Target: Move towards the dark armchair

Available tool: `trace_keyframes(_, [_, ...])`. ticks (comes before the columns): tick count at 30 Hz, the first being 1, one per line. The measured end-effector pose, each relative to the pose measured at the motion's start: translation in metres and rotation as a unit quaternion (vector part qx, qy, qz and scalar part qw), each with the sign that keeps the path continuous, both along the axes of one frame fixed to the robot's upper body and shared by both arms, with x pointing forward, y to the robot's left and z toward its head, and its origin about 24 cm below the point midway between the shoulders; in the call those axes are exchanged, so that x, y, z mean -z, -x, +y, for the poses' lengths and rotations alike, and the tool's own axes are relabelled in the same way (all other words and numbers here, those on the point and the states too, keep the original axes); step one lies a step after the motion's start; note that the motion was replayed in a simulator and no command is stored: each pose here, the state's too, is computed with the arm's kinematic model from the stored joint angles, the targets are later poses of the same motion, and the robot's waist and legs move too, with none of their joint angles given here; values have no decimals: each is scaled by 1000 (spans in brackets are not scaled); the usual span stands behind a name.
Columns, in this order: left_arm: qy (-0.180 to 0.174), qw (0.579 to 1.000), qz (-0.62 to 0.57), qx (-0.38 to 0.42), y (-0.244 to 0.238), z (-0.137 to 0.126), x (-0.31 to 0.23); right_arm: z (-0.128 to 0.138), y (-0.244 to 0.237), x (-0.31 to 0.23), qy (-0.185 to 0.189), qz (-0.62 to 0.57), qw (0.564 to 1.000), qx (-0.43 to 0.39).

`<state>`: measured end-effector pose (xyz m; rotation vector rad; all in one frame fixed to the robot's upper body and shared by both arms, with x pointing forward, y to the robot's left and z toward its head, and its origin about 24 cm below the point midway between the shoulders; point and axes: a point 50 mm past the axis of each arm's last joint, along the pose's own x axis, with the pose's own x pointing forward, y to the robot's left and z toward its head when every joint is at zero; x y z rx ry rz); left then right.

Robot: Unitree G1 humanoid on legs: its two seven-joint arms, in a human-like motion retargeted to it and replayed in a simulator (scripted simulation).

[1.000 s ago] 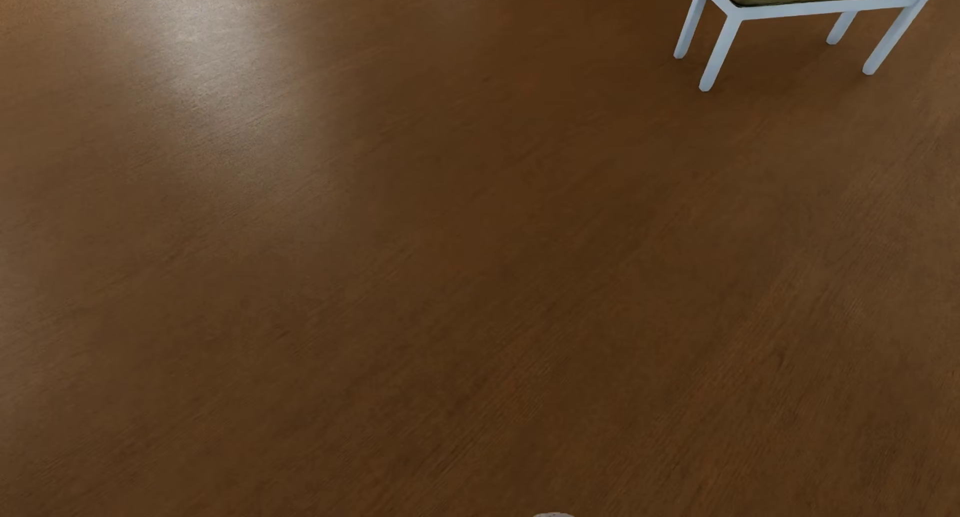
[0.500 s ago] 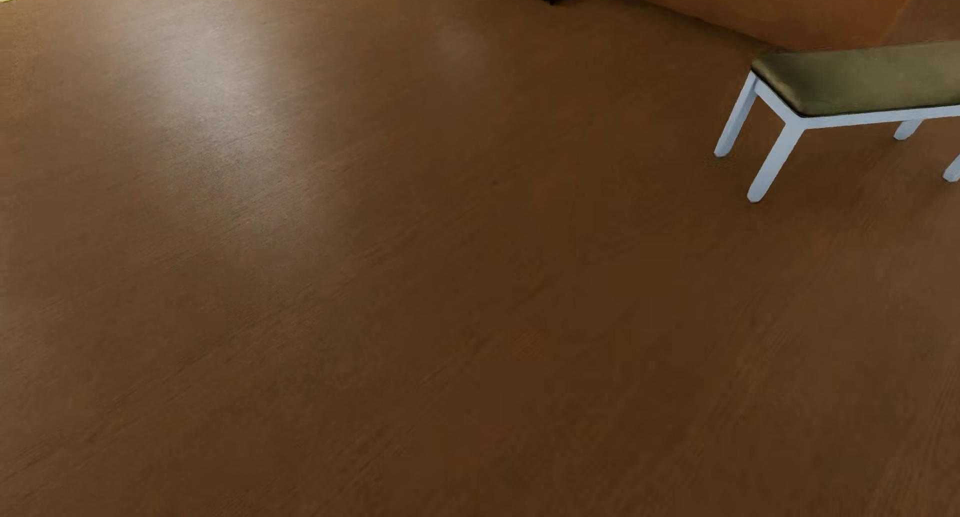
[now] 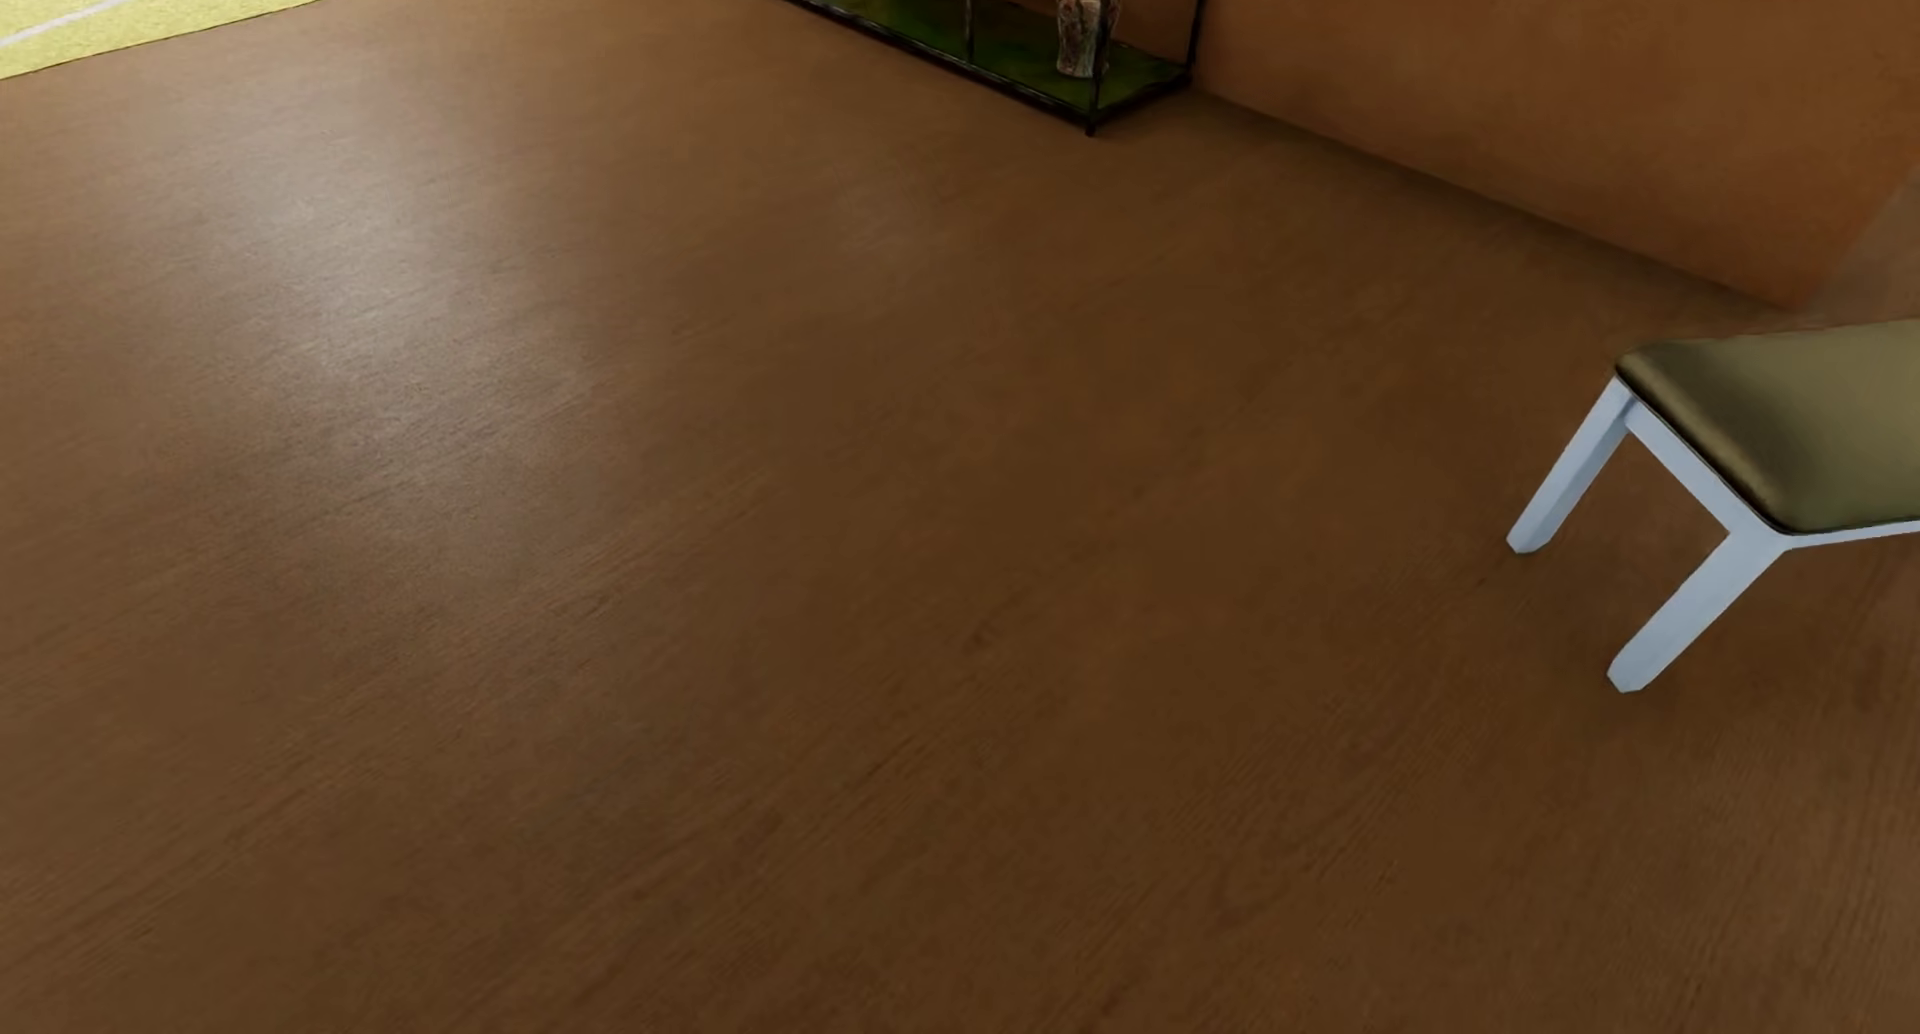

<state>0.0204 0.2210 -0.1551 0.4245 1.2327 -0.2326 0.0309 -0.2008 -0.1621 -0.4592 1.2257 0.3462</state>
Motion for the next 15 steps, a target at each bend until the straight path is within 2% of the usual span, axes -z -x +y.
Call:
trace_keyframes(1, [5,999,-33,4,-18,-1,-5,3,11,0,-2,16,999,-33])
trace_keyframes(5, [4,991,-131,8,-76,5,-24,1,40,1,-1,53,998,-37])
trace_keyframes(7, [-2,990,-140,-9,-83,11,-25,-1,50,0,1,65,997,-43])
trace_keyframes(9, [-6,994,-108,-33,-62,13,-17,-2,59,0,4,80,996,-43])
trace_keyframes(10, [-9,998,-60,-16,-41,10,-8,-11,60,0,20,88,995,-35])
trace_keyframes(12, [-7,1000,-29,-6,-20,7,-4,-21,39,1,34,61,998,-4])
trace_keyframes(15, [-16,999,31,5,20,11,0,-21,-11,-9,22,-24,999,-24])
